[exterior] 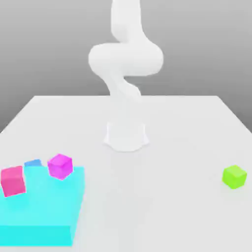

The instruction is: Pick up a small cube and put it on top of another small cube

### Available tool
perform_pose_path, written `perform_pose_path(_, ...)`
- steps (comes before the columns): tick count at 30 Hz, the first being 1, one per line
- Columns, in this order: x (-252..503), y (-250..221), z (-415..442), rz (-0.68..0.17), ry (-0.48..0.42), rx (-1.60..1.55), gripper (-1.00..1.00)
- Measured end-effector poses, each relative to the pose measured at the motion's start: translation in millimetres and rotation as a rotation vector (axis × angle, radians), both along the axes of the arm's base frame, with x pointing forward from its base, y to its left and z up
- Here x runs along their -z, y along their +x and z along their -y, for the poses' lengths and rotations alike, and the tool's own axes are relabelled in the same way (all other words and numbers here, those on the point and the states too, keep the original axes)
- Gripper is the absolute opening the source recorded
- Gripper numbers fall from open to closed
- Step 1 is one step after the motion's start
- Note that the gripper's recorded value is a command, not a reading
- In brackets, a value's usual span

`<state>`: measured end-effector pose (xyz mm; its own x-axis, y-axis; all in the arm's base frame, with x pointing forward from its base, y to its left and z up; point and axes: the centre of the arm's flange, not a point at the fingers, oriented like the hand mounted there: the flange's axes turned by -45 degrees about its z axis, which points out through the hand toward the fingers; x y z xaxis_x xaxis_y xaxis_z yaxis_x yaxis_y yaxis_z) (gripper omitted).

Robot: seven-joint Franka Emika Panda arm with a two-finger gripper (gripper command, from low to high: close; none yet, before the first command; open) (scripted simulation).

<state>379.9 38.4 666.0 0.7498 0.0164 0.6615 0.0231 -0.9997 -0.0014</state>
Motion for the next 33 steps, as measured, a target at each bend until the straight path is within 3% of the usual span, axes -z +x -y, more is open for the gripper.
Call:
perform_pose_path(5, 101.8, 40.5, -83.2, -0.154, -0.027, -0.077, 0.00)
perform_pose_path(11, 228.9, 36.2, -177.8, -0.328, -0.069, -0.180, 0.00)
perform_pose_path(16, 332.6, -7.3, -243.5, -0.472, -0.108, -0.272, 0.00)
perform_pose_path(23, 458.7, -118.4, -303.0, -0.679, -0.169, -0.408, 0.00)
perform_pose_path(29, 524.2, -132.9, -307.5, -0.707, -0.171, -0.419, 0.00)
perform_pose_path(30, 533.1, -133.5, -306.7, -0.707, -0.173, -0.419, -1.00)
perform_pose_path(33, 533.0, -133.5, -306.8, -0.707, -0.172, -0.419, -1.00)
